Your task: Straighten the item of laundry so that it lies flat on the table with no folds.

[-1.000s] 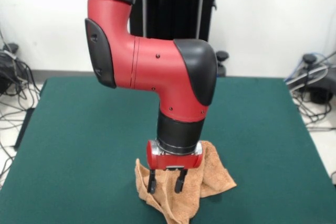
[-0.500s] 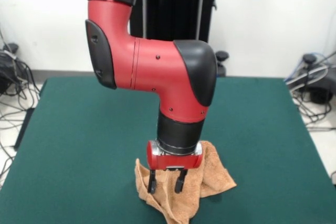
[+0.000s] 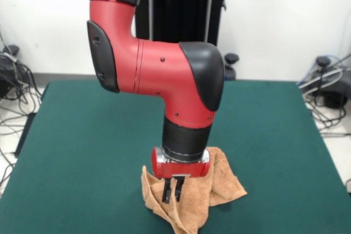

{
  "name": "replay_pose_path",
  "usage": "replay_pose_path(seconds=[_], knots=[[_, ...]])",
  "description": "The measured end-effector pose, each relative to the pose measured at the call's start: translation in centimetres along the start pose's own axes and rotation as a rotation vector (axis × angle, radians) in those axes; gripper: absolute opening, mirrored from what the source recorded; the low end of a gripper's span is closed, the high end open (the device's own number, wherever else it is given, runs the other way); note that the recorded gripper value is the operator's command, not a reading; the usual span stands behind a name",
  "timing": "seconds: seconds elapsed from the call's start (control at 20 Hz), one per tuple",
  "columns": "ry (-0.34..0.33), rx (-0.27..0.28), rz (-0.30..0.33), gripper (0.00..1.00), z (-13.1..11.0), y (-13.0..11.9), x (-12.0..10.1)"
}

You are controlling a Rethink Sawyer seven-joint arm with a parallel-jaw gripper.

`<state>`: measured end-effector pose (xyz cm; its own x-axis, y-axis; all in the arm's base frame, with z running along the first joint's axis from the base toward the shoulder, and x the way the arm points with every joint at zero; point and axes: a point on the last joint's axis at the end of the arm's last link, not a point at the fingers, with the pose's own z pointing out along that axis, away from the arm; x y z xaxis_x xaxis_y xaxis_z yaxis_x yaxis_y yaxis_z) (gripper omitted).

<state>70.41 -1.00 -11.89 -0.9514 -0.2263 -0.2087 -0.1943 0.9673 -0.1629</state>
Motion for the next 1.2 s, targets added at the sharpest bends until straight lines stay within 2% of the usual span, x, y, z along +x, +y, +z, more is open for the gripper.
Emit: replay_pose_path(seconds=[0.75, 0.9, 1.2], knots=[[-0.009, 0.001, 0.002, 0.0, -0.3, -0.2, 0.0], [-0.006, -0.001, 0.001, 0.0, -1.0, -0.2, 0.1], [-0.007, 0.002, 0.006, 0.0, -4.7, -1.0, 0.1]])
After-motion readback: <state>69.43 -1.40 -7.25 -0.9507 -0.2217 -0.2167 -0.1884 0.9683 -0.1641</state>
